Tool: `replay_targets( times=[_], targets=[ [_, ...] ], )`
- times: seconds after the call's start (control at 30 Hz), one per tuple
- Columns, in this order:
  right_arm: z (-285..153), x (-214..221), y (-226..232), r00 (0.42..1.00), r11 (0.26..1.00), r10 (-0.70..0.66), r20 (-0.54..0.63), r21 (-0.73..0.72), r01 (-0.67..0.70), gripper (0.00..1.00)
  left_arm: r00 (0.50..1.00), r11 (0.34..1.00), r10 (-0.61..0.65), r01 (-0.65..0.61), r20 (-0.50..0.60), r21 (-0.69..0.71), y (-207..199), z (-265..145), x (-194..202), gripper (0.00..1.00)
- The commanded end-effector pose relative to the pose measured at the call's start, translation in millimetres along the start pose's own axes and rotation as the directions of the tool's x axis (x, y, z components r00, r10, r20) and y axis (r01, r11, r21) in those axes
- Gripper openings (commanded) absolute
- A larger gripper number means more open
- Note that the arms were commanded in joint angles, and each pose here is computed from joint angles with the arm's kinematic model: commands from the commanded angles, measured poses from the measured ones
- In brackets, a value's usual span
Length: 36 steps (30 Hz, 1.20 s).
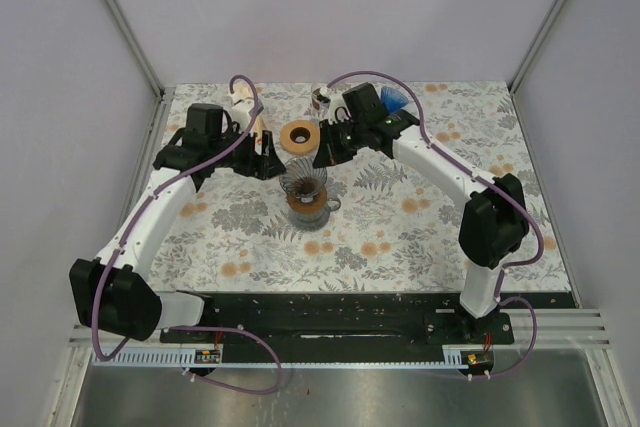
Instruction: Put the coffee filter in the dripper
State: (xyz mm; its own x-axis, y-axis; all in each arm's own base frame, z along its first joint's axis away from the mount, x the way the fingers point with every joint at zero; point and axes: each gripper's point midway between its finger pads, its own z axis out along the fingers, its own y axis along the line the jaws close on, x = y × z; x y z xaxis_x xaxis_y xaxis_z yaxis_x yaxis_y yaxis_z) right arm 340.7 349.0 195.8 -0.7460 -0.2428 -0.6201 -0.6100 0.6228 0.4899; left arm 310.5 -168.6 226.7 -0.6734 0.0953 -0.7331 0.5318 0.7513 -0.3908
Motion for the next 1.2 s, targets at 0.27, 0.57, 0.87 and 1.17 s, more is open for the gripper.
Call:
replay_targets(
  times=[0.27, 0.57, 0.87, 1.17],
  targets=[
    [14.6, 13.2, 4.6, 0.999, 0.998, 0.007, -0.046, -0.066, -0.010, 0.00, 0.999, 0.999, -0.045, 0.046, 0.026, -0.020, 10.0, 22.4, 10.7, 0.58],
    [26.0, 29.8, -11.7, 0.997, 1.000, -0.001, -0.073, -0.031, -0.002, 0.00, 0.997, 0.997, -0.076, 0.076, -0.028, 0.025, 1.2, 41.8, 35.2, 0.41],
    [33.4, 47.0, -28.9, 0.995, 1.000, -0.007, -0.102, 0.018, 0.009, 0.00, 0.987, 0.997, -0.063, 0.058, -0.147, -0.044, 15.8, 51.1, 62.9, 0.00],
    [39.8, 54.8, -38.9, 0.989, 0.998, 0.036, -0.146, 0.063, -0.027, 0.00, 0.936, 0.993, -0.113, 0.099, -0.332, -0.059, 26.7, 60.6, 106.2, 0.00]
  ],
)
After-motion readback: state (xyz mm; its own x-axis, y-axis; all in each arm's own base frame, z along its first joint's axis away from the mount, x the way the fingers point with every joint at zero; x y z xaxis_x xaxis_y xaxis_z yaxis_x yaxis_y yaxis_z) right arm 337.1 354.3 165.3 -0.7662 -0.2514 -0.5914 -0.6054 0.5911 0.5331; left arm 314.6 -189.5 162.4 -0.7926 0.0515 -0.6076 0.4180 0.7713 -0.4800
